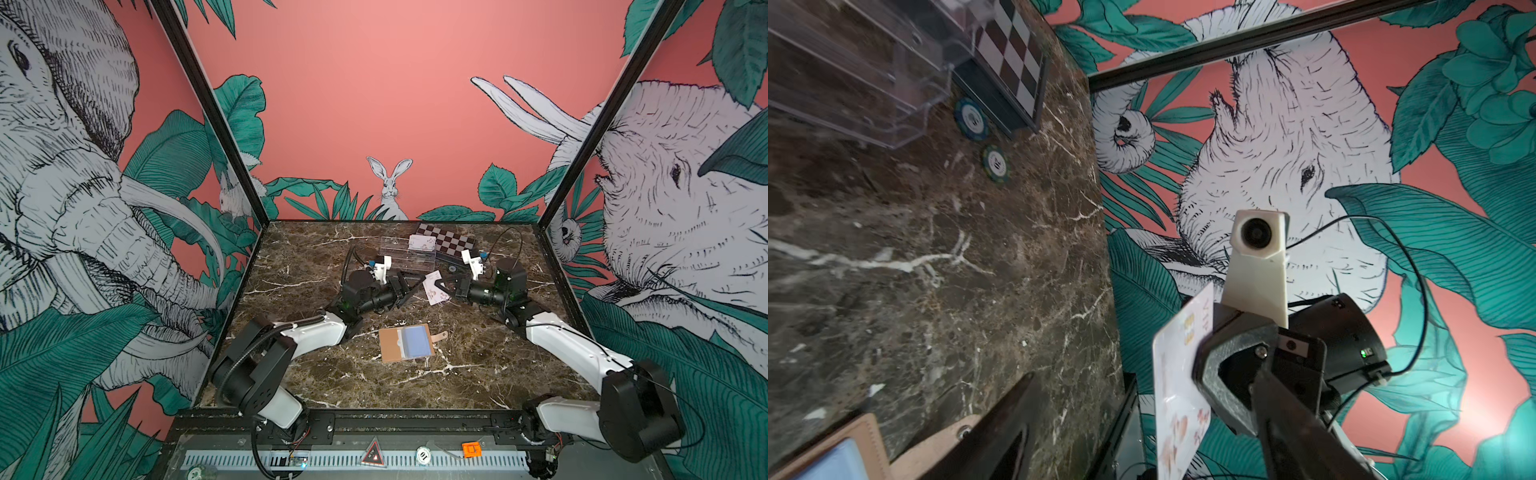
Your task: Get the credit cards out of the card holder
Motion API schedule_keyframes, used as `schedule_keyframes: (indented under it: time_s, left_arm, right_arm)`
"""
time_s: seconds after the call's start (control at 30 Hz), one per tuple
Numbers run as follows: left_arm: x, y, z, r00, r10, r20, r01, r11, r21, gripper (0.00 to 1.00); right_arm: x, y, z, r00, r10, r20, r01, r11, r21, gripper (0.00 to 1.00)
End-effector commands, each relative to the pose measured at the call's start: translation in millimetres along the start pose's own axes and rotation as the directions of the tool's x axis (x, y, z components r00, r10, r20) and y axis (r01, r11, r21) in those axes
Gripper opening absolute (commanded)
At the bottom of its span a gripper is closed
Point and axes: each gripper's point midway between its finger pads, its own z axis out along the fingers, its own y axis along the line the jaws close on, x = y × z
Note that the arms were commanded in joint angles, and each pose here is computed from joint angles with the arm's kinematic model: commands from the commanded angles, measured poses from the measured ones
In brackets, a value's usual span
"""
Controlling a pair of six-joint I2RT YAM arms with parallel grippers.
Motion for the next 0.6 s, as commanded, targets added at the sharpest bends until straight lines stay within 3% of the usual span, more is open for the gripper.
schedule_keyframes:
  time_s: [0.0,0.13,0.27,0.57]
  left_arm:
    - [-10,-1,-19,0.988,0.149,0.042,-0.144,0.983,-0.113,0.86]
    - [-22,-14,-37,0.957,0.281,0.068,-0.264,0.945,-0.195,0.91]
    - [-35,-31,-57,0.899,0.427,0.102,-0.388,0.882,-0.268,0.99]
    - [-55,-56,-103,0.744,0.653,0.141,-0.558,0.723,-0.407,0.99]
  right_arm:
    - [-3,7,-9,0.99,-0.143,-0.005,0.143,0.989,0.041,0.0]
    - [1,7,-12,0.971,-0.233,-0.049,0.236,0.97,0.062,0.0]
    - [0,5,-14,0.939,-0.336,-0.073,0.342,0.936,0.087,0.0]
    - [-4,12,-22,0.807,-0.581,-0.11,0.59,0.801,0.103,0.0]
